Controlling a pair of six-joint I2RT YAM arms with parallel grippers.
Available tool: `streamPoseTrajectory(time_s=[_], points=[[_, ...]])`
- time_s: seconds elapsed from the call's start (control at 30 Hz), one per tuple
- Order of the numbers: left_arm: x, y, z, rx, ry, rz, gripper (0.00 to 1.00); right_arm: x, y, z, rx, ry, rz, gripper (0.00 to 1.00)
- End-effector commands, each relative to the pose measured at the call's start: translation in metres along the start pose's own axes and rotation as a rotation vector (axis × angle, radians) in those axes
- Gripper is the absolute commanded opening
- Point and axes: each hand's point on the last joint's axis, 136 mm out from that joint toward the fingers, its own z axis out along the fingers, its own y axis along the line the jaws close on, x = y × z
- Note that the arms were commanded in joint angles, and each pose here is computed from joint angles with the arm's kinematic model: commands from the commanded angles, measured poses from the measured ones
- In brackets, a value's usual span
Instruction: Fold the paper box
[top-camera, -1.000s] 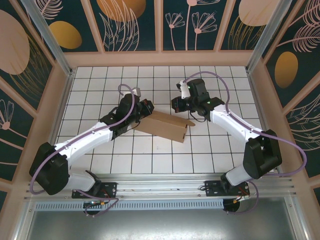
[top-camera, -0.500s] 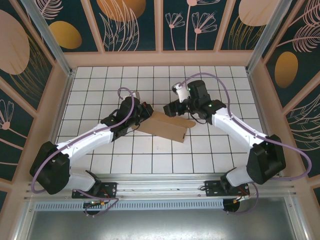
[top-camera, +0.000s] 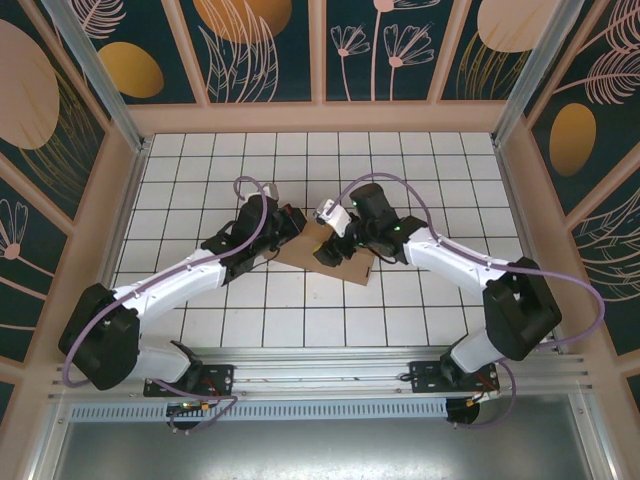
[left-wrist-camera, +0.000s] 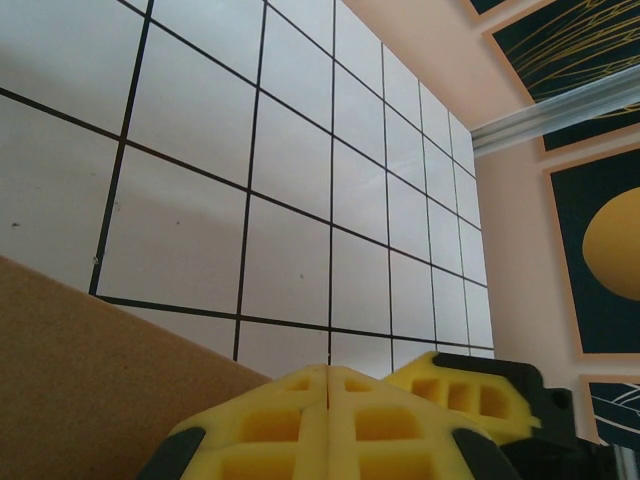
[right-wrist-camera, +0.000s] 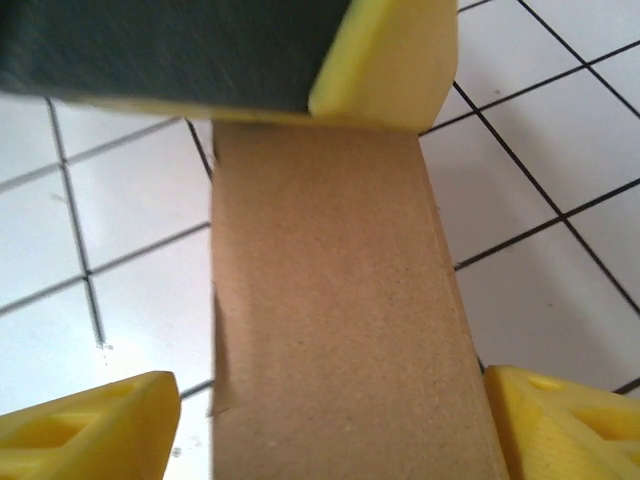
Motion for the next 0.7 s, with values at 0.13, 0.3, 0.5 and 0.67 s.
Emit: streamPoseTrajectory(time_s=[0.13, 0.3, 0.5, 0.67], points=[[0.022, 0.032, -0.007, -0.083, 0.068, -0.032, 0.00, 0.007, -0.027, 0.008, 0.201, 0.068, -0.245, 0.64], [0.023, 0.039, -0.009, -0.101, 0.056, -0.046, 0.00, 0.010, -0.033, 0.017, 0.210, 0.096, -0.257, 0.62], [0.022, 0.043, -0.006, -0.119, 0.055, -0.058, 0.00, 0.016, -0.037, 0.026, 0.207, 0.114, -0.273, 0.63], [0.020, 0.045, -0.005, -0.137, 0.045, -0.061, 0.00, 0.020, -0.043, 0.026, 0.213, 0.125, -0.292, 0.64]])
